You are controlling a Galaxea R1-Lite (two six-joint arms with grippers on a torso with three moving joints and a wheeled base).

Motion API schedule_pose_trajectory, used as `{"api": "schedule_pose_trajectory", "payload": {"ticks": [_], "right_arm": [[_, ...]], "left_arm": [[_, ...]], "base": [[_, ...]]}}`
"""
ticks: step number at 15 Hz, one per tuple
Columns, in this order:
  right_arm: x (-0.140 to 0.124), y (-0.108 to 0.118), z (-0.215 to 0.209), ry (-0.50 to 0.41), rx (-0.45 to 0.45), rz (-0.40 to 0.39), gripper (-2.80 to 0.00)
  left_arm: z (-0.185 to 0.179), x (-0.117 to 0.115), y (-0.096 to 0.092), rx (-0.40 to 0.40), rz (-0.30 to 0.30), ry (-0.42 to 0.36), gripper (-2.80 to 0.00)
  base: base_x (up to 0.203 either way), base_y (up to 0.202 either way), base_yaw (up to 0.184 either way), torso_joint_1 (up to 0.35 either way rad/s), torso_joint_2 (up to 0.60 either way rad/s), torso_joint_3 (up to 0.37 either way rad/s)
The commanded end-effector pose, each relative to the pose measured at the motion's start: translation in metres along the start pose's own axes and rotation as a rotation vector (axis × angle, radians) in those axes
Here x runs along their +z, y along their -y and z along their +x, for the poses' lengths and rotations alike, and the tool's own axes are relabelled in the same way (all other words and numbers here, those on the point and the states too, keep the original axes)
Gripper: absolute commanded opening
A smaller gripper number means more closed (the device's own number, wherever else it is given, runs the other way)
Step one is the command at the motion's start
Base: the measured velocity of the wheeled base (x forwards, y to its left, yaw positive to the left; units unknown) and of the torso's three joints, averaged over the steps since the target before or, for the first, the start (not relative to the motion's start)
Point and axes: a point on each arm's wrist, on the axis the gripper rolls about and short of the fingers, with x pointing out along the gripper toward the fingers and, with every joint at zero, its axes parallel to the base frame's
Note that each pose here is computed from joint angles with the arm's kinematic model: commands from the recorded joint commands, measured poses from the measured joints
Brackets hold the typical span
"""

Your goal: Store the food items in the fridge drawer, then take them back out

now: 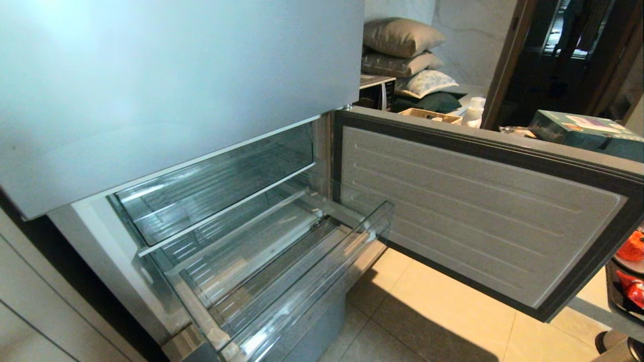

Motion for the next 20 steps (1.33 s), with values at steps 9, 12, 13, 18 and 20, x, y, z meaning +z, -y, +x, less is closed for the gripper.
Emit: {"api": "schedule_pose_trajectory", "payload": {"ticks": [9,12,13,18,20], "right_arm": [[-0.047,-0.08,-0.27,0.347,0.285,-0.133,-2.8],[-0.098,-0.067,-0.302,0.278,0.399,-0.212,-2.8],[-0.113,-0.061,-0.305,0.221,0.403,-0.238,-2.8],[-0.159,-0.048,-0.303,-0.146,0.461,-0.41,-2.8],[-0.159,-0.046,-0.305,-0.1,0.498,-0.408,-2.8]], "left_arm": [[0.0,0.0,0.0,0.0,0.0,-0.002,-2.8],[0.0,0.0,0.0,0.0,0.0,-0.002,-2.8],[0.0,0.0,0.0,0.0,0.0,-0.002,-2.8],[0.0,0.0,0.0,0.0,0.0,-0.002,-2.8],[0.0,0.0,0.0,0.0,0.0,-0.002,-2.8]], "base": [[0.0,0.0,0.0,0.0,0.0,0.0],[0.0,0.0,0.0,0.0,0.0,0.0],[0.0,0.0,0.0,0.0,0.0,0.0],[0.0,0.0,0.0,0.0,0.0,0.0],[0.0,0.0,0.0,0.0,0.0,0.0]]}}
